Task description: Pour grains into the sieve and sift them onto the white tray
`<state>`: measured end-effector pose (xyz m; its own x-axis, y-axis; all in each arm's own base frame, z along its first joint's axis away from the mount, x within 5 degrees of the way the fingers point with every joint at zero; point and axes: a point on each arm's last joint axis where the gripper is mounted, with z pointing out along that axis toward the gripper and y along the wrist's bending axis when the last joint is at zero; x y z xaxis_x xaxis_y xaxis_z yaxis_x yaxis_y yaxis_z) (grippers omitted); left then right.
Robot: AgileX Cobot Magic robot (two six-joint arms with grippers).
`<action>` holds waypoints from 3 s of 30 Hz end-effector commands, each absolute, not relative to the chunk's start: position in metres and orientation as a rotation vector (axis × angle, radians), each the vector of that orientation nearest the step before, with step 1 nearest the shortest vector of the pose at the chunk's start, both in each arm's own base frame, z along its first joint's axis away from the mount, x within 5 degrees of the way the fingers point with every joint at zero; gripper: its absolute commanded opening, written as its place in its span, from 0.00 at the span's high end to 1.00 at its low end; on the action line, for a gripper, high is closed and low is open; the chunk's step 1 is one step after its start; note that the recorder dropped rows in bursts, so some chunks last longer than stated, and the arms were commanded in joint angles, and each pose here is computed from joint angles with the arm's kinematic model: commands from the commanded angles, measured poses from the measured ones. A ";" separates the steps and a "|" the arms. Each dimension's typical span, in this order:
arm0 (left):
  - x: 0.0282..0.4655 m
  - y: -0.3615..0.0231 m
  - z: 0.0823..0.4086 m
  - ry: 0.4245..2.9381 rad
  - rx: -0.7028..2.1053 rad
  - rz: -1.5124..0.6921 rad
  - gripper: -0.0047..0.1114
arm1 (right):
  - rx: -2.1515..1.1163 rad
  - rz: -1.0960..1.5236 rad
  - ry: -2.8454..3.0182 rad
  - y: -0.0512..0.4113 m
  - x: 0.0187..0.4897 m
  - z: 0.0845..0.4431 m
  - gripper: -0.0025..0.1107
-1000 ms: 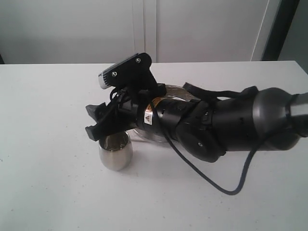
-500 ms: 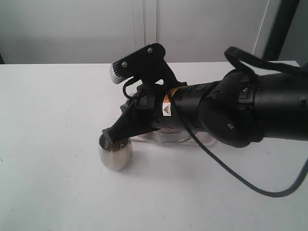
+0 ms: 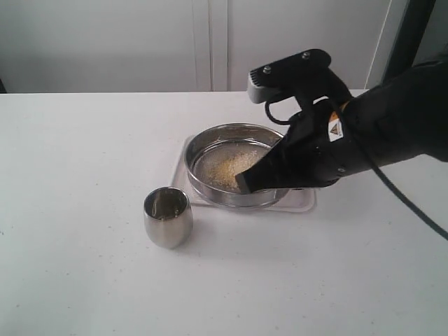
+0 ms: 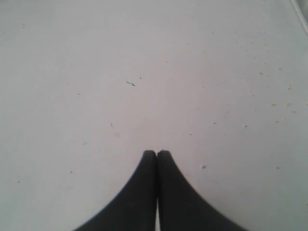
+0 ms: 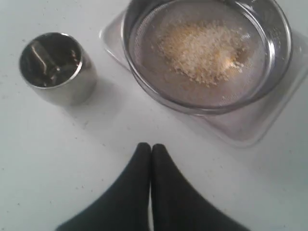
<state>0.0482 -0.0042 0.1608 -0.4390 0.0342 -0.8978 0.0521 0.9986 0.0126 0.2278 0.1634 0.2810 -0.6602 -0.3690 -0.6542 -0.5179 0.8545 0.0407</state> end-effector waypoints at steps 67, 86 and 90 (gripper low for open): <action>0.048 -0.004 0.158 2.033 0.052 -0.025 0.96 | 0.210 0.080 2.659 0.016 0.185 0.288 0.98; 0.048 -0.004 0.158 2.033 0.052 -0.025 0.96 | 0.209 0.081 2.657 0.016 0.185 0.288 0.98; 0.048 -0.004 0.158 2.033 0.052 -0.025 0.96 | 0.209 0.081 2.657 0.016 0.185 0.288 0.98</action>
<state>0.0482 -0.0042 0.1608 -0.4390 0.0342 -0.8978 0.0521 0.9986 0.0126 0.1861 0.0187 0.2873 -0.8840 0.1533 -0.4416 0.1233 0.9877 0.0961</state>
